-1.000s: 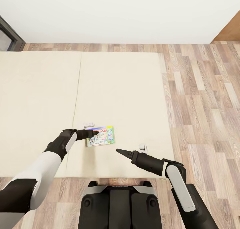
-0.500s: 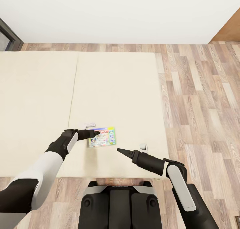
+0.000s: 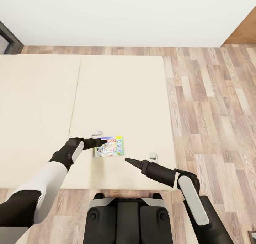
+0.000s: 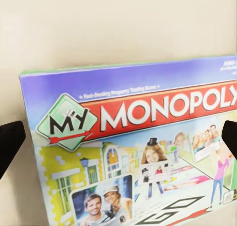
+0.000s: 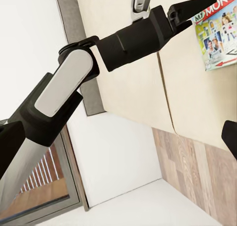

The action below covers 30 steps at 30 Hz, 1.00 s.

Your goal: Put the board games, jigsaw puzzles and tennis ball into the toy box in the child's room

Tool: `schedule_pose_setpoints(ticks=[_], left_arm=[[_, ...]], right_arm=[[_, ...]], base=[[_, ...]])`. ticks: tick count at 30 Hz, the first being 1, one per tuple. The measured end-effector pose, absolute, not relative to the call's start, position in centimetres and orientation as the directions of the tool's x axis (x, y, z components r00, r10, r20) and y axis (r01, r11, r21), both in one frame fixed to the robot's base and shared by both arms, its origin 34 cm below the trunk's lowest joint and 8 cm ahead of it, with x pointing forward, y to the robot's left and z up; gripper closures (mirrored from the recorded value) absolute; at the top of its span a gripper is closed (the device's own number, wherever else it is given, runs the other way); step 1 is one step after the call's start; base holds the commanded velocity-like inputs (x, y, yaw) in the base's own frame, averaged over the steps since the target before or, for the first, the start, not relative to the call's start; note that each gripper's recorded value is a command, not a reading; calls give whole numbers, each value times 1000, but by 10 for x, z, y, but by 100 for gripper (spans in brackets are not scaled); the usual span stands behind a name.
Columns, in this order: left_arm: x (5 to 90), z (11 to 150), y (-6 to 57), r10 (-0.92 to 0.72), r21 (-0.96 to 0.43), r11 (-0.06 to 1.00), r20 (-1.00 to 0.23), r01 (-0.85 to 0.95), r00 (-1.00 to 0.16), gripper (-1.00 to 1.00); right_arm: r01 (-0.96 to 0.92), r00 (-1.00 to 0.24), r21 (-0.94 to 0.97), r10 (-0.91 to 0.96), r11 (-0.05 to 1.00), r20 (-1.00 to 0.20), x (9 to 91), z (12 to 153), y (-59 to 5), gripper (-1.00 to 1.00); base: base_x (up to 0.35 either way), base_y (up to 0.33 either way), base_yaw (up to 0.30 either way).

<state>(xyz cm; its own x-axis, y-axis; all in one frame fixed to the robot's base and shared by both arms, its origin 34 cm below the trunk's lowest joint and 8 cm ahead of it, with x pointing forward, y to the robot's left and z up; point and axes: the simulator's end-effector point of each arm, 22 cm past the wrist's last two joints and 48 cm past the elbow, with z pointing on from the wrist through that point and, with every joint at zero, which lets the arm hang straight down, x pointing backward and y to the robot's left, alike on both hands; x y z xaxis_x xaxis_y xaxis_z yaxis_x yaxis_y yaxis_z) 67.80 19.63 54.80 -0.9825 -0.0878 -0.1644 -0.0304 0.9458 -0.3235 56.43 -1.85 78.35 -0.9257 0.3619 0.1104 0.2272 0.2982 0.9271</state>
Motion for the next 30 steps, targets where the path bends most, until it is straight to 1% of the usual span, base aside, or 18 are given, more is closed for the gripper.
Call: schedule_pose_setpoints(ticks=[9, 13, 19, 30], left_arm=[[678, 548, 196, -88, -324, 945, -163, -30, -983, -100], [678, 548, 195, -88, -325, 945, -163, -30, -983, -100], [677, 548, 194, -87, -326, 945, -162, -30, -983, -100], [677, 548, 194, -87, -326, 945, -162, -30, -983, -100]], right_arm=[[226, -927, 926, 360, 303, 108, 564, 783, -21, -100], [226, -927, 926, 359, 304, 108, 564, 783, -21, -100], [225, -927, 926, 360, 303, 107, 564, 783, -21, -100], [225, -926, 926, 361, 302, 107, 564, 783, -21, -100]], base=[[0, -28, 0], [0, -202, 0], [0, -100, 0], [0, -153, 0]])
